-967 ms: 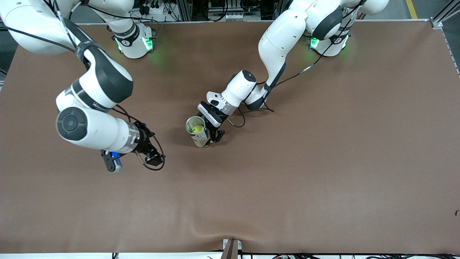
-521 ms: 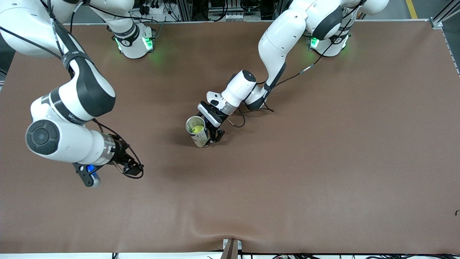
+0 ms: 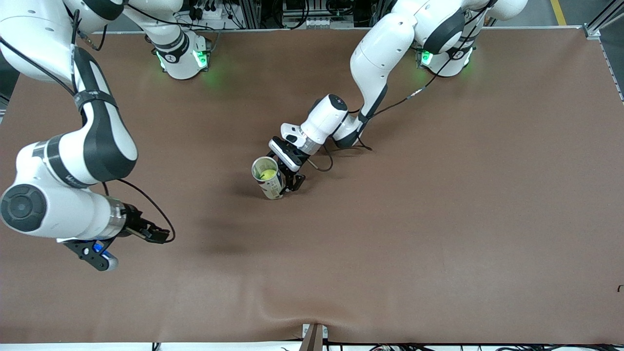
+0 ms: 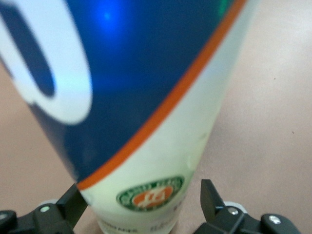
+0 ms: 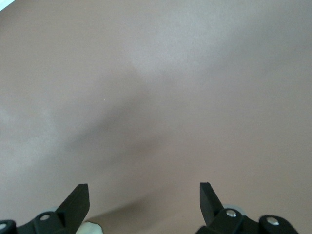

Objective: Insert tennis ball vertically with right arm
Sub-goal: 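Draw the open right gripper back away from the can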

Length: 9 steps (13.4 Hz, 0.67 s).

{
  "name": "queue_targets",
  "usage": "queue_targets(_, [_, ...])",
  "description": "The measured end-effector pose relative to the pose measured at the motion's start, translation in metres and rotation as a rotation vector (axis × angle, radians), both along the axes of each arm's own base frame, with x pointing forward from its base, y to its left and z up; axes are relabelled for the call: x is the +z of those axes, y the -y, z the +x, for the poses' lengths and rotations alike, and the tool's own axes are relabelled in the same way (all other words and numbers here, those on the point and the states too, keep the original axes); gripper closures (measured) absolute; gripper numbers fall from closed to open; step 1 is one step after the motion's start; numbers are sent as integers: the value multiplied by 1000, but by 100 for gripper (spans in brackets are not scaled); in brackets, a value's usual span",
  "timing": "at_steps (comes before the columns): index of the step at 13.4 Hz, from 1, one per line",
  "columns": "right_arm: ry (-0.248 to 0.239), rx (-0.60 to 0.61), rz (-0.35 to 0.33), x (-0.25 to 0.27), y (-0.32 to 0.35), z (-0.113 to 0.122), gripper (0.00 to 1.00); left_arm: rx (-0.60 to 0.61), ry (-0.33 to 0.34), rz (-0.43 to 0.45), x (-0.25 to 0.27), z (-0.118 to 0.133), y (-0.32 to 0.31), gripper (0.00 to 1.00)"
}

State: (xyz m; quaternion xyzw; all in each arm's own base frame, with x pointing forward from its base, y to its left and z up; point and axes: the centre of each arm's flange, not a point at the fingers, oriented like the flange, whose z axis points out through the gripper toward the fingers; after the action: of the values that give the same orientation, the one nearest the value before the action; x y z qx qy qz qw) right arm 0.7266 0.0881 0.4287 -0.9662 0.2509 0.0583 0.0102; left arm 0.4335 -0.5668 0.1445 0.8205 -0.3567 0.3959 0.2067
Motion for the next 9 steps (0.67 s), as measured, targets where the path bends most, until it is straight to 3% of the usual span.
queue_targets(2, [24,58,18,25,44,-1,0,-2,-8,11,-4,-3,-3,0])
queue_targets(5, [-5,158,17,65,109,-23,0,-3,-26,28,-3,-11,-11,0])
queue_targets(9, [-14,190,18,117,126,-73,0,10,-69,42,3,-25,-24,0])
